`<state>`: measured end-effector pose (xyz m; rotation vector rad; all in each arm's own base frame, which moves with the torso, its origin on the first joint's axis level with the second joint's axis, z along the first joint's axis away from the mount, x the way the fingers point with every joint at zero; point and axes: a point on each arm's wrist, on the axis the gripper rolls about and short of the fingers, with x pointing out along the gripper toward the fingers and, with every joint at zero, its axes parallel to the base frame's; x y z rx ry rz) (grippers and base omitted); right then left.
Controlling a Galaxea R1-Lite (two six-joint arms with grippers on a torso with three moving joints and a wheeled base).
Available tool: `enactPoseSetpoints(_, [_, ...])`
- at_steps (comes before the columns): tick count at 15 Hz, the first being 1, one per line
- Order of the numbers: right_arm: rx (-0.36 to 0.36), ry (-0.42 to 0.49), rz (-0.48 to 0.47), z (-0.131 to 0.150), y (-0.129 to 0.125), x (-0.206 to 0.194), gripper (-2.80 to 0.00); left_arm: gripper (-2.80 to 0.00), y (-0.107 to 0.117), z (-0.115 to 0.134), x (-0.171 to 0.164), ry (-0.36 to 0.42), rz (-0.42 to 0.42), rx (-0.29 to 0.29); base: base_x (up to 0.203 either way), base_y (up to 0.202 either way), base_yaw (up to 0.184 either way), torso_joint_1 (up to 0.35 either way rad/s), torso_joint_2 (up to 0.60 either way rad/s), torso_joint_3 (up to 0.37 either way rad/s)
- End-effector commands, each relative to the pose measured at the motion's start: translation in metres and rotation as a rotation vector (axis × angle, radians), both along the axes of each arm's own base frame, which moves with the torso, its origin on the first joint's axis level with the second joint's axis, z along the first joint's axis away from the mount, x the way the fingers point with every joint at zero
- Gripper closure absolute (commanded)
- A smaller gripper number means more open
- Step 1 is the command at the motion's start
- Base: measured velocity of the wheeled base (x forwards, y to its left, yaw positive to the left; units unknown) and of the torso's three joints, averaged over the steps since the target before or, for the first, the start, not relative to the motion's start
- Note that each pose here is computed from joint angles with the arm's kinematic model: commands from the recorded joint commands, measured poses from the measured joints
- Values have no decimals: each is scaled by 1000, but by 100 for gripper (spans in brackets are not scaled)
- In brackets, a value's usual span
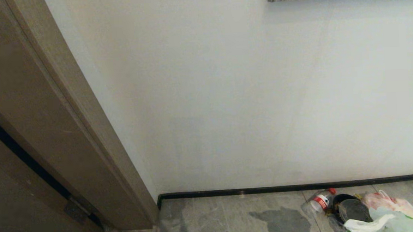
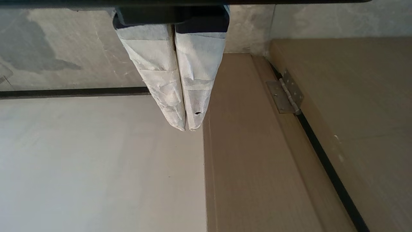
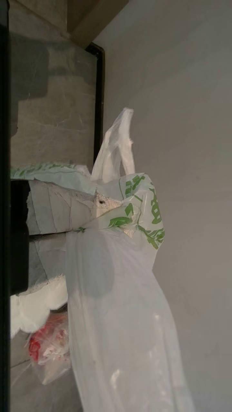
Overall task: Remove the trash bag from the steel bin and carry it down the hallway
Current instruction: Put the trash bag at the door
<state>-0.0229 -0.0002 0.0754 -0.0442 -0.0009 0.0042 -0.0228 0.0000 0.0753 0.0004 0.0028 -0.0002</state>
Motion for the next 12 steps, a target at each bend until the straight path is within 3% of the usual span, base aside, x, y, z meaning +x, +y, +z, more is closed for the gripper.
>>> enactPoseSetpoints(1, [0,-39,0,-1,0,-3,0,0,0,0,0,2,0,0,0,0,0,0,0,0])
enactPoseSetpoints(4, [2,-39,0,-1,0,-3,0,0,0,0,0,2,0,-5,0,0,0,3,2,-54])
enactPoseSetpoints(12, [-2,-38,0,-1,0,-3,0,0,0,0,0,2,0,-5,0,0,0,3,1,-184])
